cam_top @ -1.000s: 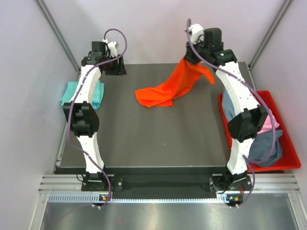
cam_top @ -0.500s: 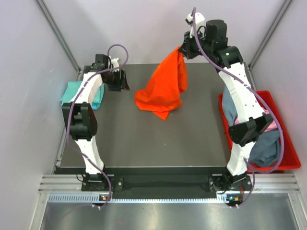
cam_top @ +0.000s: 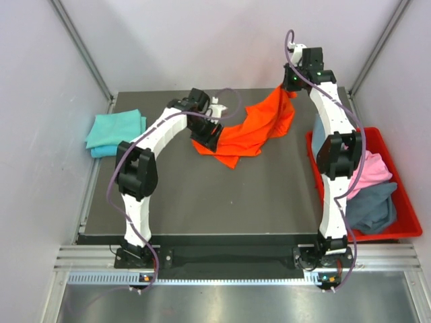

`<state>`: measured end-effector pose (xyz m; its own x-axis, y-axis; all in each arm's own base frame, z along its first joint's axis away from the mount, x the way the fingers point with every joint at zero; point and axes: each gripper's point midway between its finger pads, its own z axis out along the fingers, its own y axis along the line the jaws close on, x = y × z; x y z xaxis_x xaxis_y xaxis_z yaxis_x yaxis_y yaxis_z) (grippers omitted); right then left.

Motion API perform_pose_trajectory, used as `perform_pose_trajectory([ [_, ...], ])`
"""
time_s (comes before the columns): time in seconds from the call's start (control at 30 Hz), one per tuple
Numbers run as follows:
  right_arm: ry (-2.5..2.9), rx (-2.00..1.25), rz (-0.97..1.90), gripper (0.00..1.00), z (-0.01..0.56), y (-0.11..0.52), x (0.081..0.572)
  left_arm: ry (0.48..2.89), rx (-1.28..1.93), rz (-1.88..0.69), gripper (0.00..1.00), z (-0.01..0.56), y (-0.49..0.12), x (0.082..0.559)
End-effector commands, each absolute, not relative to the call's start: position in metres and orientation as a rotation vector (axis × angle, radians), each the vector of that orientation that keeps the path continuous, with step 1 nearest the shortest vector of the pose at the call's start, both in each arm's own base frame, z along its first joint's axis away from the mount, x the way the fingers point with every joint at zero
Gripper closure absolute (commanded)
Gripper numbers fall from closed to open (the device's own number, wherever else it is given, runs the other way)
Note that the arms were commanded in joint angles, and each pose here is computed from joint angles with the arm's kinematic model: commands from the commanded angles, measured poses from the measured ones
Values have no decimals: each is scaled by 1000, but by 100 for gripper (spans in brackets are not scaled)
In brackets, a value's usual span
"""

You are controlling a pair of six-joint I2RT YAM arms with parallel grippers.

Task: Fold and stack the t-shirts
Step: Flatten the tshirt out

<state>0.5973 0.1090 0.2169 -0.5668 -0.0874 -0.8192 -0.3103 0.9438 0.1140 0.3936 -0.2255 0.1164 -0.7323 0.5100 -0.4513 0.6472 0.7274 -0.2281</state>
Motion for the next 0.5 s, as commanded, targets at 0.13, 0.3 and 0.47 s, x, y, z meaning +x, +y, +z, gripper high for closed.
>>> perform_pose_trajectory([
  [0.13,1997,-241,283,100,274,93,620,2451,1233,-408,41,107,-260,372],
  [0.3,2000,-229,295,100,268,81,625,2407,1362,-368,40,87,-291,360],
  [0.47,2012,-192,333,100,265,73,625,2450,1382,-366,38,67,-306,358],
])
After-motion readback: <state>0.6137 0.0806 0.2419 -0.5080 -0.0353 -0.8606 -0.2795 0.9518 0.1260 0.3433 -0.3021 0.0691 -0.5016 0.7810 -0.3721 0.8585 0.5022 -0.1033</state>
